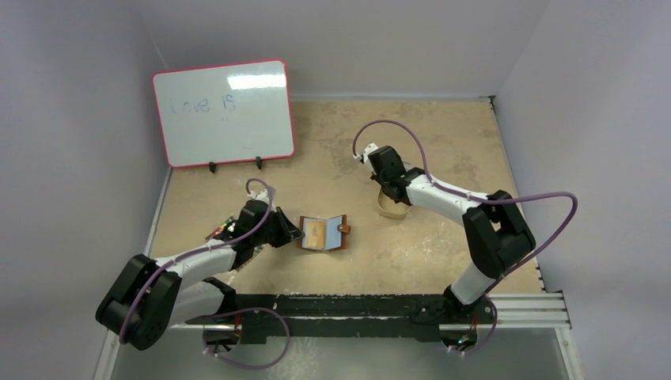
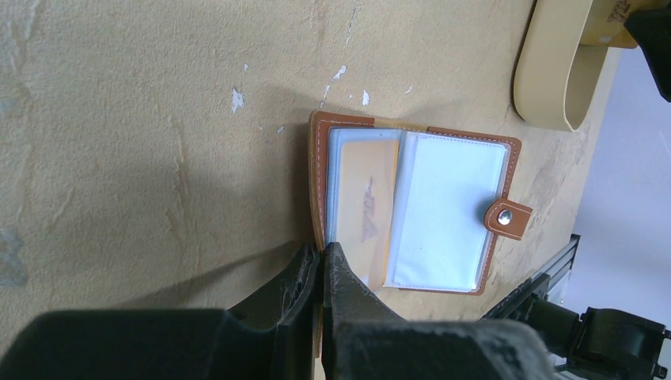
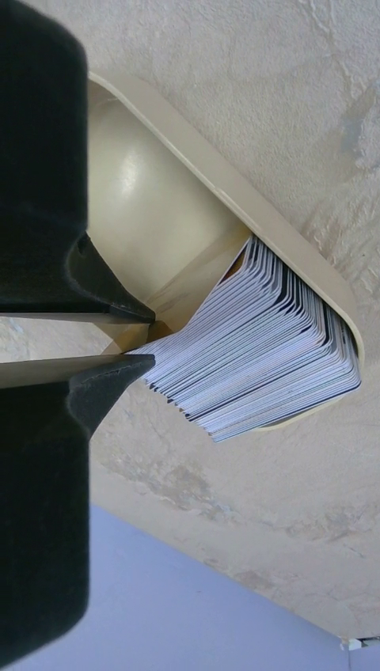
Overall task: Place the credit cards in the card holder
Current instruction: Pick up the credit card from the storage box.
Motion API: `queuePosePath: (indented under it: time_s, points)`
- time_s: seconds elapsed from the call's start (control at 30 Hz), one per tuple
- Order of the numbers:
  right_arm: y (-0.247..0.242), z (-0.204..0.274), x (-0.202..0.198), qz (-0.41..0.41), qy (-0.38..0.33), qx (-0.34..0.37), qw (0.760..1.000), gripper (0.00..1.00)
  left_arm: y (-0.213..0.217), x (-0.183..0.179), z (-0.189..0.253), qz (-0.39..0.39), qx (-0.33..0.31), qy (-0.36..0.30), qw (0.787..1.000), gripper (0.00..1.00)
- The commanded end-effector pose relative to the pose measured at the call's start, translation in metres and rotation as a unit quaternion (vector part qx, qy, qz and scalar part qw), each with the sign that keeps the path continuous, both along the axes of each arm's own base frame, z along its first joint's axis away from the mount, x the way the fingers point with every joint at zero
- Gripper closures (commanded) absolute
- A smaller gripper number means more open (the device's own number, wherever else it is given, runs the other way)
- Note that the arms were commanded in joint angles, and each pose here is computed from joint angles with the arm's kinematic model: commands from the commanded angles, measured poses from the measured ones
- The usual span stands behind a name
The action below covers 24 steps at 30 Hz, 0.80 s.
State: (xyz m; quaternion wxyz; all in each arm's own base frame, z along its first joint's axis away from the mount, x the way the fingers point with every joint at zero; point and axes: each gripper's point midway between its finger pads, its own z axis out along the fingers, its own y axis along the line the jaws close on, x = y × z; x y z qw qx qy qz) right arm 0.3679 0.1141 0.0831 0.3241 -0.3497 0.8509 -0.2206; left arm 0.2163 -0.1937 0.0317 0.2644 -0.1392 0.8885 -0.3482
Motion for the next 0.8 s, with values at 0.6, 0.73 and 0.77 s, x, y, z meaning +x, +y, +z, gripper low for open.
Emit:
queuePosePath:
  time_s: [0.6,0.73,0.77]
  points:
    - [0.057,0.072,-0.023,0.083,0.007,0.193,0.978,0.98,-0.008,0.013,0.021,-0.003,-0.012,-0.031,0.999,0.9]
    - [0.081,0.089,-0.033,0.107,0.008,0.273,0.956,1.0,-0.006,0.014,0.021,0.004,-0.01,-0.03,0.999,0.87]
    - [0.088,0.094,-0.035,0.107,0.005,0.298,0.949,1.0,-0.005,0.014,0.021,0.007,-0.008,-0.03,0.999,0.85]
